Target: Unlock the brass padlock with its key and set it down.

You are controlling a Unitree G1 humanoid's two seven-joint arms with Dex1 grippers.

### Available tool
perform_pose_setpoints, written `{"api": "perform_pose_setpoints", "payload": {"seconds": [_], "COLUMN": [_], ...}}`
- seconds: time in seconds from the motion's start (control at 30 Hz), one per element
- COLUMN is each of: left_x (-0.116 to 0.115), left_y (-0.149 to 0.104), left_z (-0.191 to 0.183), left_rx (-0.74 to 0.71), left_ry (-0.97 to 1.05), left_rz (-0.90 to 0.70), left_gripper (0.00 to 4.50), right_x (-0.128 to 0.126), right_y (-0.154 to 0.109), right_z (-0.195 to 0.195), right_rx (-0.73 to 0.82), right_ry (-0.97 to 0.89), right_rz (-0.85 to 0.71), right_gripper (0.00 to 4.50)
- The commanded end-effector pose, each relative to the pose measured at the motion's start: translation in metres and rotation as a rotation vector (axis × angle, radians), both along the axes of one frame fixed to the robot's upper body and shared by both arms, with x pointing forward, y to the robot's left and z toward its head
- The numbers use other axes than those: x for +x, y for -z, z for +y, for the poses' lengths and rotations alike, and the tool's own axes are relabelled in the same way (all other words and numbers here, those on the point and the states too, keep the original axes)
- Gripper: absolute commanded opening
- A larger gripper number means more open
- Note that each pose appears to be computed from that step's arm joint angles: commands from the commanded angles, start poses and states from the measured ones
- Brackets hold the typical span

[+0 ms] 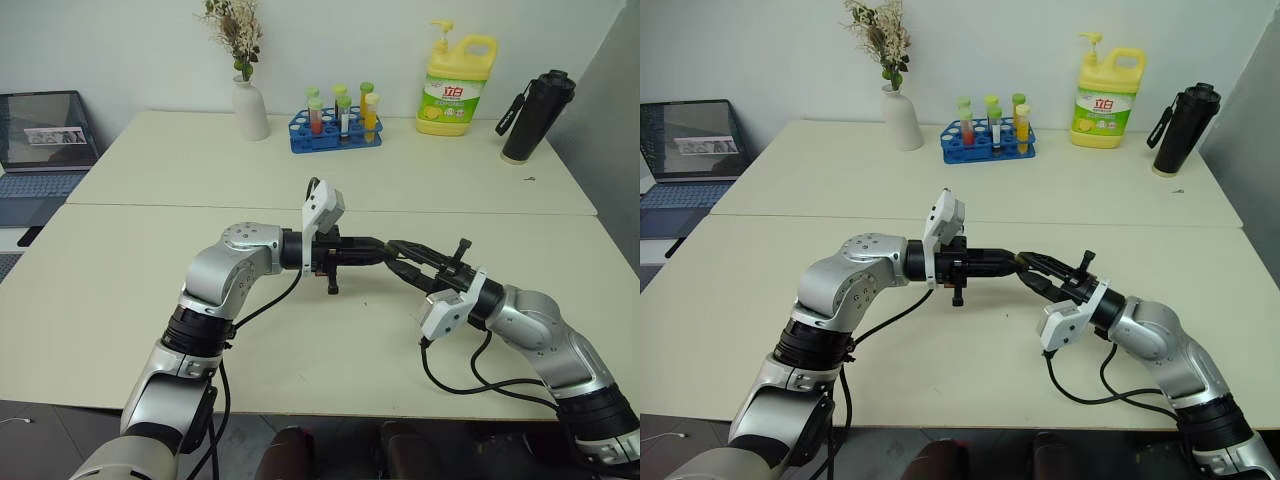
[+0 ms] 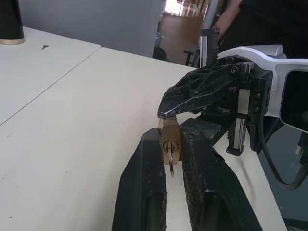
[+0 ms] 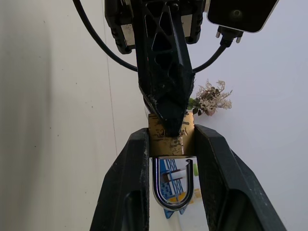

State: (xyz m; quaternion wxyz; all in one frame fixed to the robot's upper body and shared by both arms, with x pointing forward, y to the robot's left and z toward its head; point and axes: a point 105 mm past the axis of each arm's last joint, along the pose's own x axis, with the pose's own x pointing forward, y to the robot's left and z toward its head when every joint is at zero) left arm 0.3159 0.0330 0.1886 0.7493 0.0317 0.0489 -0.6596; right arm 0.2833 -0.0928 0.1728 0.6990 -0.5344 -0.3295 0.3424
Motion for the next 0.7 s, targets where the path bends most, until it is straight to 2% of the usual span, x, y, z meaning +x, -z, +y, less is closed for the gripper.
{"api": "perform_pose_setpoints", "payload": {"seconds": [0.03,0.07,0.2,0.37,0.5,0.63,0.7], "left_x": [0.004,0.007,0.020,0.023,0.018,0.015,0.011], "left_y": [-0.010,-0.011,-0.012,-0.015,-0.013,-0.015,-0.016], "left_z": [0.002,0.005,0.015,0.020,0.019,0.018,0.015], "left_rx": [-0.017,-0.016,-0.007,-0.015,-0.008,-0.012,-0.010], "left_ry": [-0.015,-0.024,-0.077,-0.061,-0.011,0.014,0.047], "left_rz": [-0.039,-0.045,-0.062,-0.043,-0.025,-0.013,-0.016], "left_gripper": [0.16,0.16,0.16,0.16,0.16,0.16,0.16], "right_x": [-0.001,0.000,0.001,-0.009,-0.028,-0.030,-0.029], "right_y": [-0.015,-0.012,-0.009,-0.010,-0.010,-0.016,-0.027], "right_z": [-0.007,-0.012,-0.034,-0.041,-0.024,-0.016,-0.005], "right_rx": [-0.013,-0.033,-0.058,0.070,0.091,0.124,0.175], "right_ry": [0.018,0.029,0.093,0.063,-0.059,-0.091,-0.119], "right_rz": [-0.052,-0.042,-0.015,0.170,0.267,0.291,0.301], "right_gripper": [1.99,2.32,2.36,2.36,1.55,0.11,0.00]}}
